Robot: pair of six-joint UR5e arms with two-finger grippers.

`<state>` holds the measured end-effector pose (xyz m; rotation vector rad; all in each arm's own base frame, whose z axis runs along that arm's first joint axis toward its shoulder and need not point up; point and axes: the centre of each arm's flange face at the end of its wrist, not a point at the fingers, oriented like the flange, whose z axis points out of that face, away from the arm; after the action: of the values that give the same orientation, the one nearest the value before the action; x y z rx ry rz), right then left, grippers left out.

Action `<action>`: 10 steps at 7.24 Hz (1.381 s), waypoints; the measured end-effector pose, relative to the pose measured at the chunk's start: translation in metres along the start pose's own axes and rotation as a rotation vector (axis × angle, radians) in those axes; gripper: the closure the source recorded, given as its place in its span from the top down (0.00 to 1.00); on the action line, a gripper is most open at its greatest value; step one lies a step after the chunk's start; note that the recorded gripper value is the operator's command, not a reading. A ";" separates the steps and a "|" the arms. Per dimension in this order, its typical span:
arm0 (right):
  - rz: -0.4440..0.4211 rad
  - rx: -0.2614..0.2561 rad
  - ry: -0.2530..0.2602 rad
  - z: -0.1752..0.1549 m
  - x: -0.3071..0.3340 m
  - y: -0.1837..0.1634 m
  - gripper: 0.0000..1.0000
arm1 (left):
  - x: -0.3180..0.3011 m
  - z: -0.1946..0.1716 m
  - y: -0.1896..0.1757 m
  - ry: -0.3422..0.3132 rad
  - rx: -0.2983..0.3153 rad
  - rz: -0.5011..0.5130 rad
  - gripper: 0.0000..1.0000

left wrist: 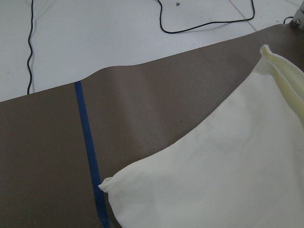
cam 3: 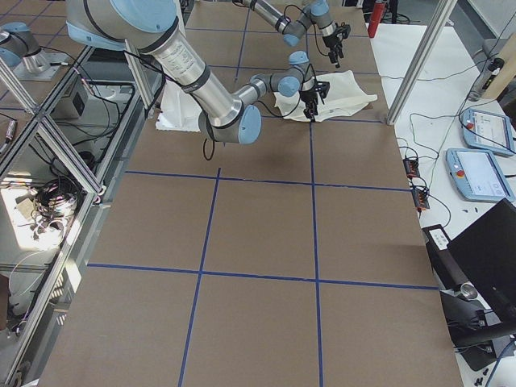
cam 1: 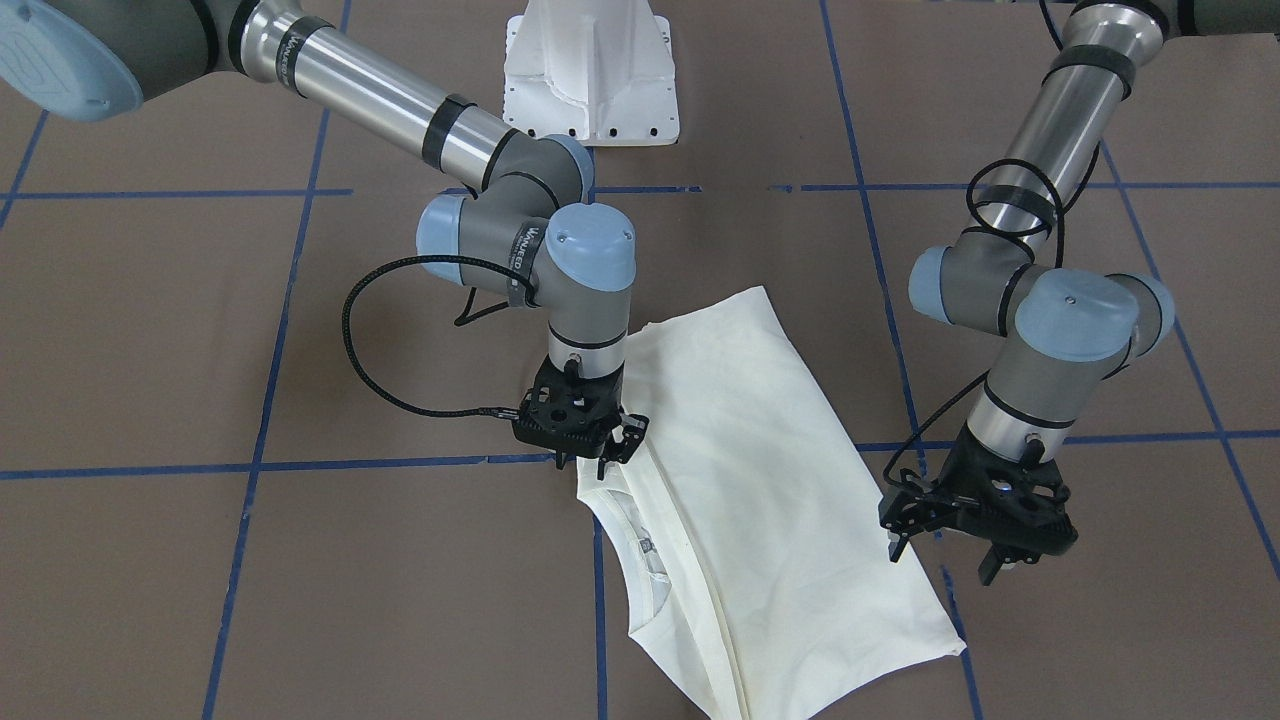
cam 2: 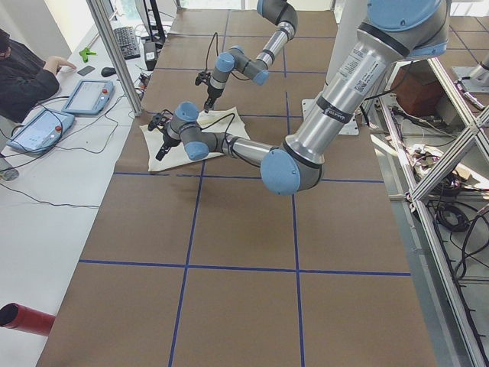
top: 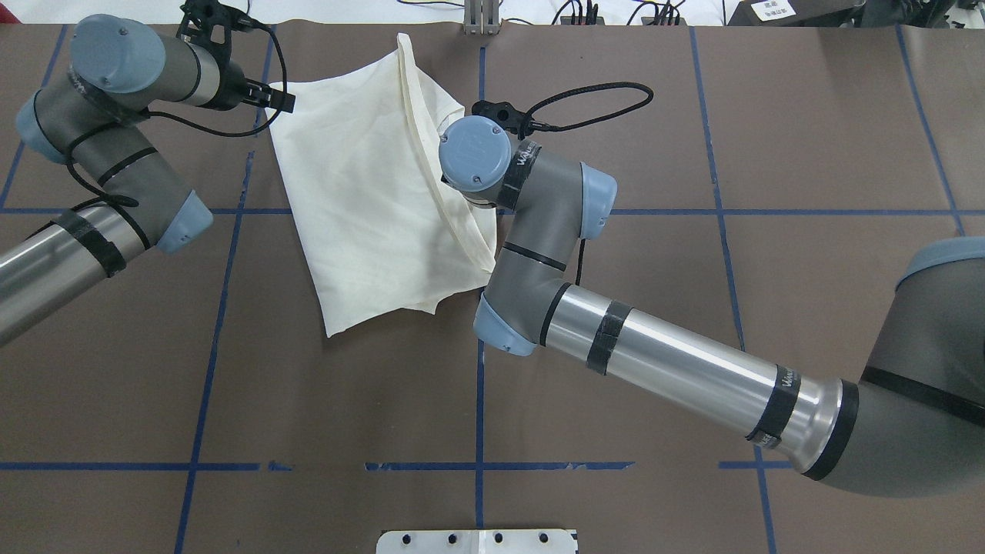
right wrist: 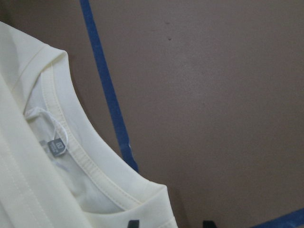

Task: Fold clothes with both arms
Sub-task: 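Grasp the shirt near the collar with the right gripper and pull toward the robot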

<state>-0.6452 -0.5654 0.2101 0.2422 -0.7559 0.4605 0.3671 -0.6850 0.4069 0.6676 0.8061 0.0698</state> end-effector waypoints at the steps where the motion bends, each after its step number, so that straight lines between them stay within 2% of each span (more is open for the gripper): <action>1: -0.004 0.000 -0.021 0.004 -0.001 0.004 0.43 | 0.000 0.000 0.001 -0.001 0.000 0.000 1.00; 2: -0.007 0.001 -0.038 0.010 0.000 0.007 0.31 | -0.001 0.000 0.001 0.000 0.000 0.000 1.00; 3: -0.007 0.002 -0.046 0.012 0.000 0.007 0.00 | -0.001 0.000 0.001 0.000 0.000 0.000 1.00; 6: -0.005 0.002 -0.047 0.007 -0.006 0.007 0.00 | -0.002 0.000 0.002 -0.001 -0.001 0.000 1.00; 8: -0.009 0.001 -0.026 -0.008 -0.005 0.003 0.00 | 0.000 0.001 0.002 0.000 -0.001 0.001 1.00; 10: -0.011 -0.003 -0.030 -0.023 0.033 0.006 0.00 | 0.002 0.002 0.003 0.003 -0.003 0.003 1.00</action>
<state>-0.6137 -0.5409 0.2179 0.2504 -0.7846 0.4462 0.3704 -0.6827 0.4081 0.6655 0.8075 0.0743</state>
